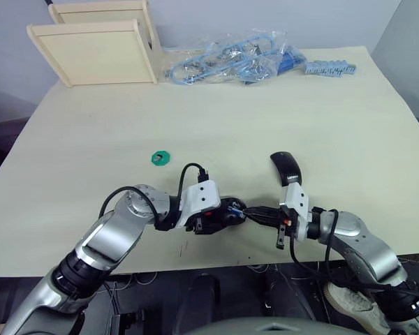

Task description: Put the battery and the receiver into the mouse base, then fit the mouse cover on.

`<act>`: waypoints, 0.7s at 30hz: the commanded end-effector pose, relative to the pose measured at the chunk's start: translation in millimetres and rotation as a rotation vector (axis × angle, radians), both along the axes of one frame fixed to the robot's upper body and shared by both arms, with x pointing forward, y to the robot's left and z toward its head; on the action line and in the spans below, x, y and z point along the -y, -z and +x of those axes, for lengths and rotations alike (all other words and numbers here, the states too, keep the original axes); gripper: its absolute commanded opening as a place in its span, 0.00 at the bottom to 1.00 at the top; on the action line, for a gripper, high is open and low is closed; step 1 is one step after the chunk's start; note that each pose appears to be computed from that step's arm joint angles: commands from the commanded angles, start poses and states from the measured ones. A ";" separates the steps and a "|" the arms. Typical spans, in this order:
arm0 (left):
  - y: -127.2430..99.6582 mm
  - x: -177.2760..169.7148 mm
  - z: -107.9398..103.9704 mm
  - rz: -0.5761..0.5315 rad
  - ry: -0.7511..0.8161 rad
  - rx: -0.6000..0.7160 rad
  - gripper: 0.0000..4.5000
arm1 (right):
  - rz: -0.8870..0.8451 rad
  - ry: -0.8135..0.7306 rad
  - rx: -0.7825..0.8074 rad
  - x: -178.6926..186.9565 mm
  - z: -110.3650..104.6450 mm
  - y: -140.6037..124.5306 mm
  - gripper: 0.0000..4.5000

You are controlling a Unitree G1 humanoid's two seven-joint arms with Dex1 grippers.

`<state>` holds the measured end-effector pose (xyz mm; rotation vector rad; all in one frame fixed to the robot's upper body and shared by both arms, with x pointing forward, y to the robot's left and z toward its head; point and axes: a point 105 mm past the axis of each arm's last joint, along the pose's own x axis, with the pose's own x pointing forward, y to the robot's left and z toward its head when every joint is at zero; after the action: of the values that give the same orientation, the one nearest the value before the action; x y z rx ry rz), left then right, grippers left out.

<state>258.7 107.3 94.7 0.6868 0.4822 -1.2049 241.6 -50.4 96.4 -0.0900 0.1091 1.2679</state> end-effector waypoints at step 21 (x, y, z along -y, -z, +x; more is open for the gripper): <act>23.9 -3.9 -8.9 0.024 0.019 -0.052 0.65 | -0.199 0.008 -0.079 -11.9 5.5 58.5 0.00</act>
<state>257.6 109.7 86.6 0.6832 0.4649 -1.2216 251.0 -32.9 72.9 -0.1895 0.1404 1.2743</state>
